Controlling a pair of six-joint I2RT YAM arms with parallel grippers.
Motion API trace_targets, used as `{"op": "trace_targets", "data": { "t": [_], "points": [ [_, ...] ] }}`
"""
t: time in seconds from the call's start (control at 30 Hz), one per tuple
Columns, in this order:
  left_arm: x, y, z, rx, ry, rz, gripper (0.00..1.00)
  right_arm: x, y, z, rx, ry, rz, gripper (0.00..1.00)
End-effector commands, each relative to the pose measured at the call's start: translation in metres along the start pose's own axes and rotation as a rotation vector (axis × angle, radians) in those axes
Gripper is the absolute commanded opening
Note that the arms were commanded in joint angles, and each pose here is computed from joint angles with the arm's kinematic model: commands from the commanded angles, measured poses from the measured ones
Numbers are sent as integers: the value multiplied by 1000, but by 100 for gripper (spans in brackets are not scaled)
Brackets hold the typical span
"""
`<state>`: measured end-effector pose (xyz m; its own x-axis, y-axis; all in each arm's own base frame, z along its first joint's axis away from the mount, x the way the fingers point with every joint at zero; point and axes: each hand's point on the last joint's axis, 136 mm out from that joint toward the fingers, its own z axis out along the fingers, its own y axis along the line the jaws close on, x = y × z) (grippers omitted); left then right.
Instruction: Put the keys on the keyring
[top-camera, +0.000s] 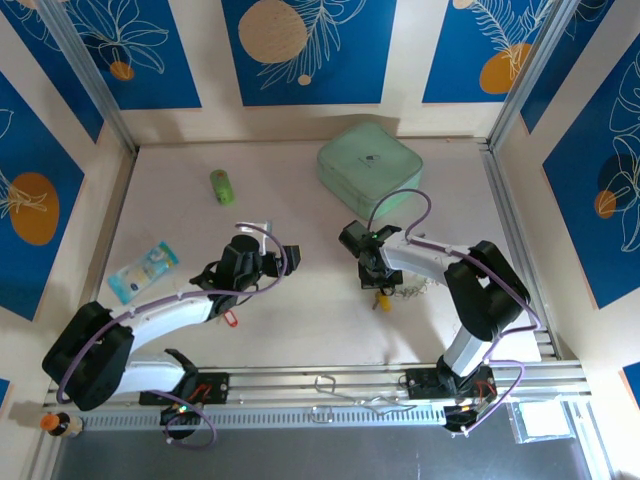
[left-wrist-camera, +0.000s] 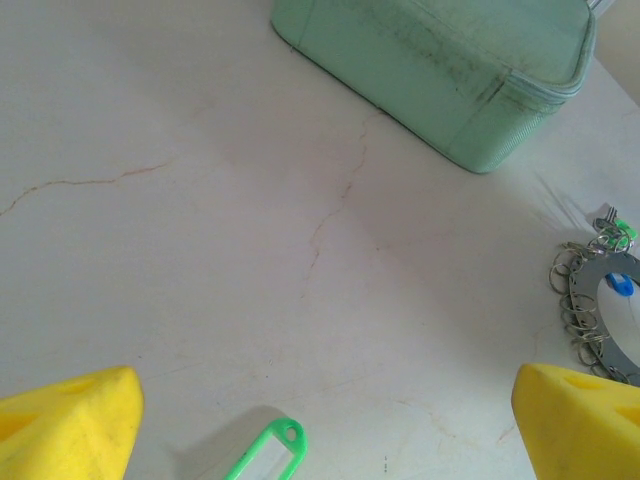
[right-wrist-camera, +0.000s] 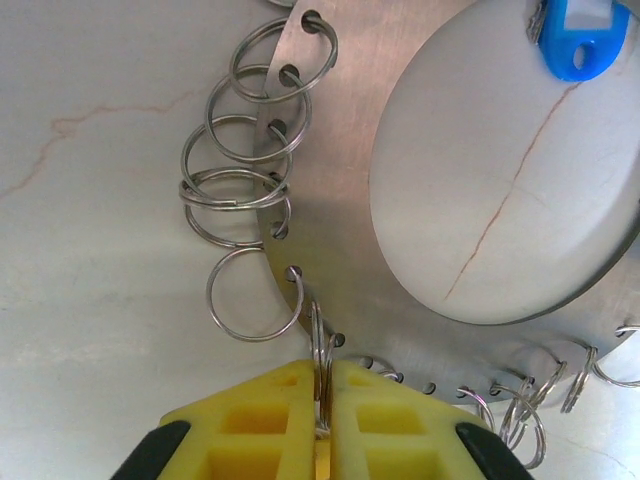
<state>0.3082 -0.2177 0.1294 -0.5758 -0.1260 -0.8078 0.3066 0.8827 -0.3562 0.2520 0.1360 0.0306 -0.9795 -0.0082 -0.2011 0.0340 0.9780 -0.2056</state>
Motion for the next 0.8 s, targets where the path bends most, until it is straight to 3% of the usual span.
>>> {"op": "trace_targets", "data": {
  "t": [0.0, 0.3, 0.77],
  "points": [
    [-1, 0, -5, -5, -16, -12, 94, -1, 0, -6, 12, -5, -28, 9],
    [-1, 0, -9, -5, -17, -20, 94, 9, 45, -26, -109, -63, -214, 0],
    [0, 0, -9, -11, -16, -19, 94, 55, 97, -48, -299, -49, -444, 0]
  ]
}}
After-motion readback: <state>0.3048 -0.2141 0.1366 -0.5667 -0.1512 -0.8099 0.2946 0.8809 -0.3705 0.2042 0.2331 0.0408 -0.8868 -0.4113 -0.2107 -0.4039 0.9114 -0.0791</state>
